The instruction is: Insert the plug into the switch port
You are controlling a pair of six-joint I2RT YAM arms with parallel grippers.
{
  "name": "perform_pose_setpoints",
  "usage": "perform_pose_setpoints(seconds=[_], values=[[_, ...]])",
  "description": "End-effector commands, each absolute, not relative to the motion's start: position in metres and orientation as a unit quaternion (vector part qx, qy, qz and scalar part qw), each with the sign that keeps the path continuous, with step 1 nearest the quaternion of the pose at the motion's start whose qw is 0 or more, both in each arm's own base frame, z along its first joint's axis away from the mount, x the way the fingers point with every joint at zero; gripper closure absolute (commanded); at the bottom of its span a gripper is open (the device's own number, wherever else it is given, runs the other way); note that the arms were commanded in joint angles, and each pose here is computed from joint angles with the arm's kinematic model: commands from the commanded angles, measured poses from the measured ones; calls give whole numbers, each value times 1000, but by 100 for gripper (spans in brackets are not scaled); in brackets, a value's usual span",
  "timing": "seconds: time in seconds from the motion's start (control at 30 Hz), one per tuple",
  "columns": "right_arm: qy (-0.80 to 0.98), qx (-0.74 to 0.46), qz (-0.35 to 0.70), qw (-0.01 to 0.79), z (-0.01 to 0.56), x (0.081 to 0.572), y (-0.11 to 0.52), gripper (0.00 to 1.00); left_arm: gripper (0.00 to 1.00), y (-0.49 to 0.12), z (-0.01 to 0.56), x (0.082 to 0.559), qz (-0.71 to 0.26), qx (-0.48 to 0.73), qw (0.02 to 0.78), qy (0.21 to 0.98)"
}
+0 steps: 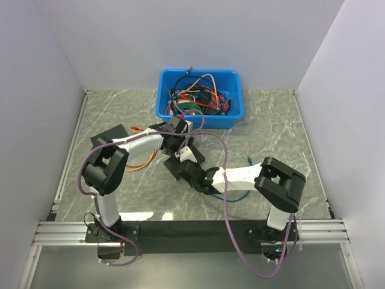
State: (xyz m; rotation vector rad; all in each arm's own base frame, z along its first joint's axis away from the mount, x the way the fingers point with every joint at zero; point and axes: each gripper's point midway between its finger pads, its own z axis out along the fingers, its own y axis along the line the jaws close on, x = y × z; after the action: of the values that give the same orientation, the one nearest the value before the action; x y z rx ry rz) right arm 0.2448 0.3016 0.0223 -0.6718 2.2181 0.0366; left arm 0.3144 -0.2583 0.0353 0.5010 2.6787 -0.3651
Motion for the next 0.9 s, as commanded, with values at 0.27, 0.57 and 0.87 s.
perform_pose_setpoints(seconds=[0.27,0.57,0.87], values=[[799,-145,123,571,139,317,349,100,24,-255,-20,216,-101,224,19,969],[762,-154,152,610,160,324,357,100,24,-256,-25,208,-99,234,10,967],[675,-138,209,694,211,327,360,100,24,-260,-28,198,-99,247,1,964]])
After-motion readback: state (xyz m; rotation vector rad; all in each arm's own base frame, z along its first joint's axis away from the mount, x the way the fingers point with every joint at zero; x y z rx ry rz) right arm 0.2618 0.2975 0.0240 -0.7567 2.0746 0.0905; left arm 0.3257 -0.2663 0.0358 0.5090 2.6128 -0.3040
